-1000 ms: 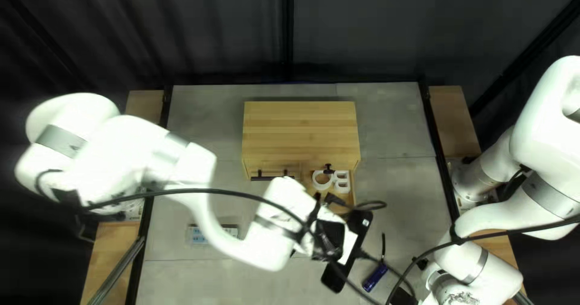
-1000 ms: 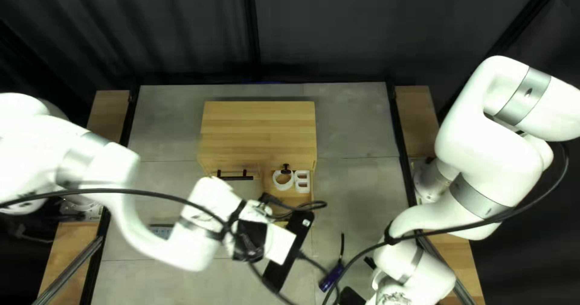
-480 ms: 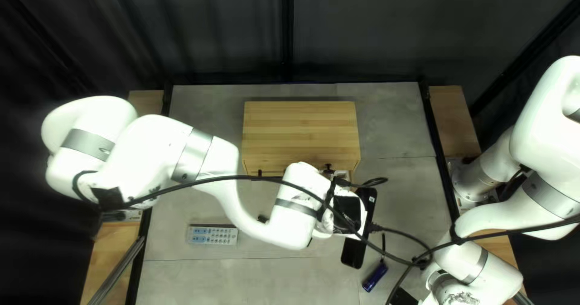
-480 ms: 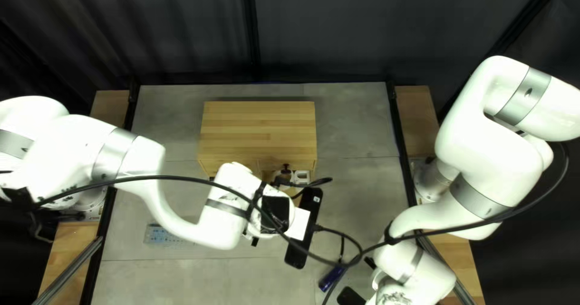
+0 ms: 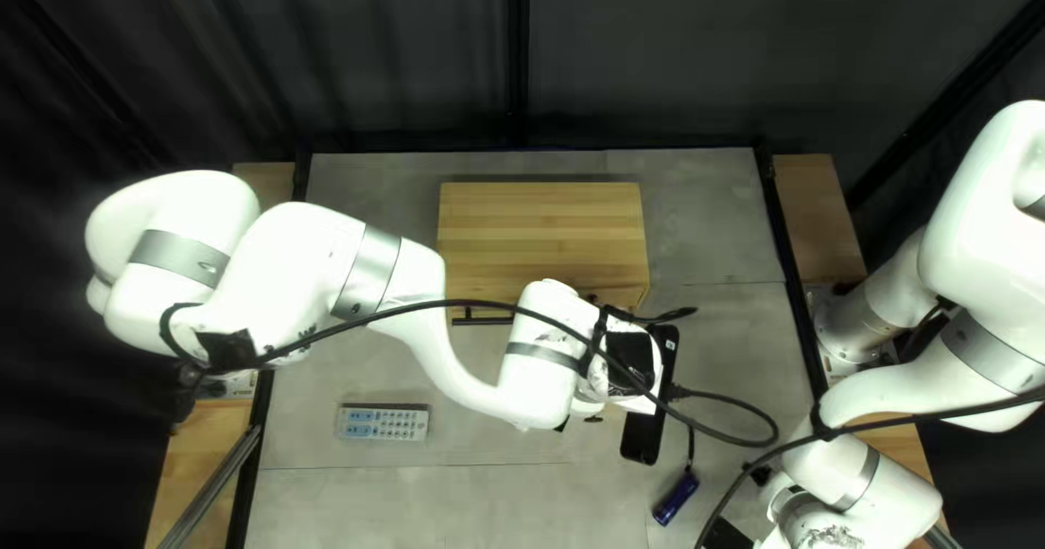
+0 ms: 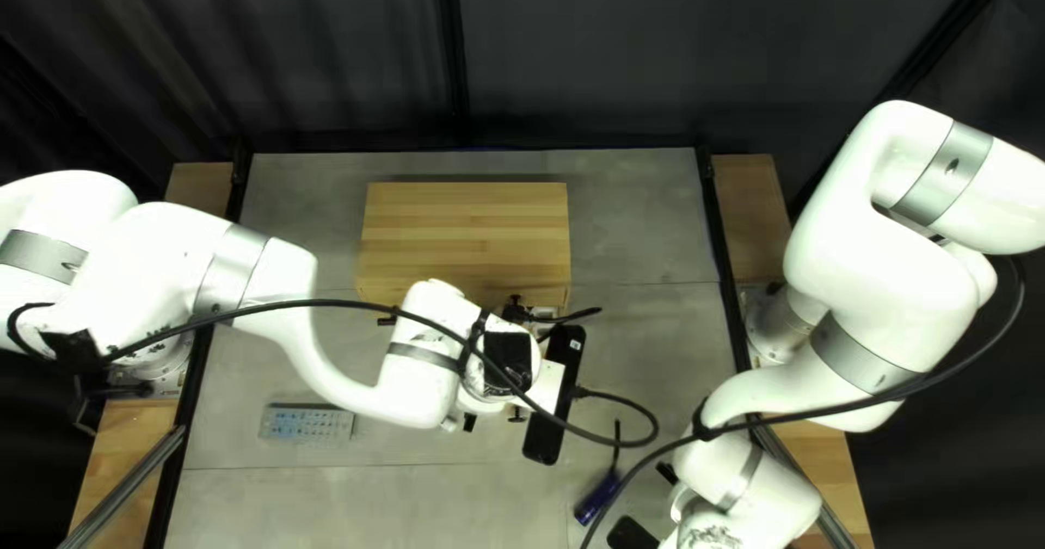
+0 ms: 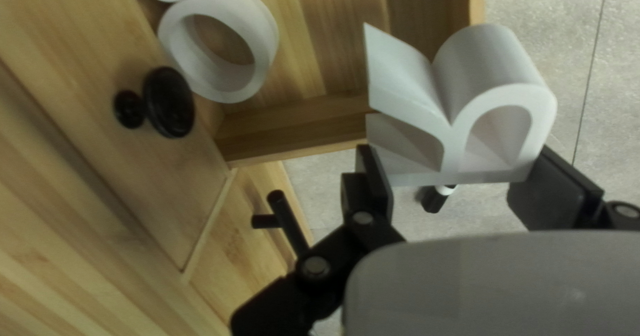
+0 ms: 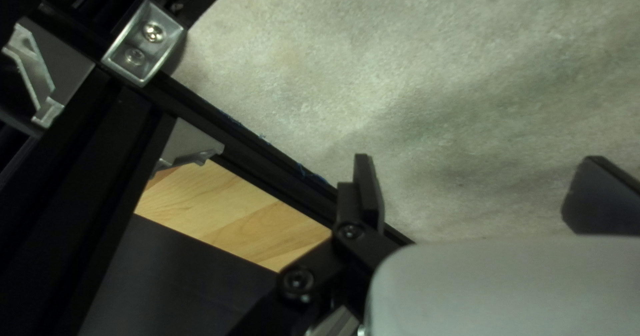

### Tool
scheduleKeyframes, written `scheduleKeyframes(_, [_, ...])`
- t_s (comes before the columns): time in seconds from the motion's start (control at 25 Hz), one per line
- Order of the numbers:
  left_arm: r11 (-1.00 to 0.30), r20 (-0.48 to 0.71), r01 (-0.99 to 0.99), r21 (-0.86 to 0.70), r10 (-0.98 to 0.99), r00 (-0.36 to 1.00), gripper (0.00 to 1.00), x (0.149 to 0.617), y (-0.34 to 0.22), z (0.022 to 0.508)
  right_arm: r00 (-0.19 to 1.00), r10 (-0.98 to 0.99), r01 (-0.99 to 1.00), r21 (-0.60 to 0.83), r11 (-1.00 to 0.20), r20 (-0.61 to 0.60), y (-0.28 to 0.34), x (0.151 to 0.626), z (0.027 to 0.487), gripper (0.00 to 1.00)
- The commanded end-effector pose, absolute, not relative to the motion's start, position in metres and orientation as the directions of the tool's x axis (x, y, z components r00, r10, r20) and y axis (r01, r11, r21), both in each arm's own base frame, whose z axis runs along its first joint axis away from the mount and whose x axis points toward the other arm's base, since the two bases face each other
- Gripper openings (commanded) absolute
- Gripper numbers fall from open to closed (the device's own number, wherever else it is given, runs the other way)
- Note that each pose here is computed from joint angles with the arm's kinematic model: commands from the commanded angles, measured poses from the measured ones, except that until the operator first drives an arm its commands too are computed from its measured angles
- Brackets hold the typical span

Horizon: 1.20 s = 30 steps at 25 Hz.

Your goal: Open drawers and place objects into drawer and close

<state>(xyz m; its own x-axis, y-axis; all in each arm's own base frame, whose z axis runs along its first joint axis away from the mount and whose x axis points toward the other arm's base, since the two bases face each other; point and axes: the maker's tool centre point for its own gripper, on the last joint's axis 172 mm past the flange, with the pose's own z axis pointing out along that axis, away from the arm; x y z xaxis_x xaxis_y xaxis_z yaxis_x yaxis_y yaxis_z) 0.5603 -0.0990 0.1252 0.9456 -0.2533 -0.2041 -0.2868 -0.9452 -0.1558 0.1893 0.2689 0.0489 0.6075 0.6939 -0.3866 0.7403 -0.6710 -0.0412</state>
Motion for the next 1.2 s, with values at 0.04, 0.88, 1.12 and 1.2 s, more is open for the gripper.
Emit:
scheduleKeyframes(0.04, [-0.945,-0.214,-0.288,-0.153,-0.253,0.944,0.0,0.56,-0.093,0.118,0.607,0.694,0.74,-0.041,-0.671,-0.387,0.269,0.189,0.049,1.0])
scheduleKeyframes(0.88, [-0.914,-0.252,-0.363,-0.18,-0.313,0.916,0.0,0.544,-0.105,0.151,0.607,0.694,0.74,-0.041,-0.671,-0.387,0.269,0.189,0.049,1.0])
scheduleKeyframes(1.12, [-0.848,-0.333,-0.505,-0.162,-0.435,0.836,0.0,0.501,-0.141,0.168,0.607,0.694,0.74,-0.041,-0.671,-0.387,0.269,0.189,0.049,1.0])
scheduleKeyframes(1.2, [-0.828,-0.345,-0.538,-0.158,-0.464,0.816,0.0,0.49,-0.148,0.173,0.607,0.694,0.74,-0.041,-0.671,-0.387,0.269,0.189,0.049,1.0])
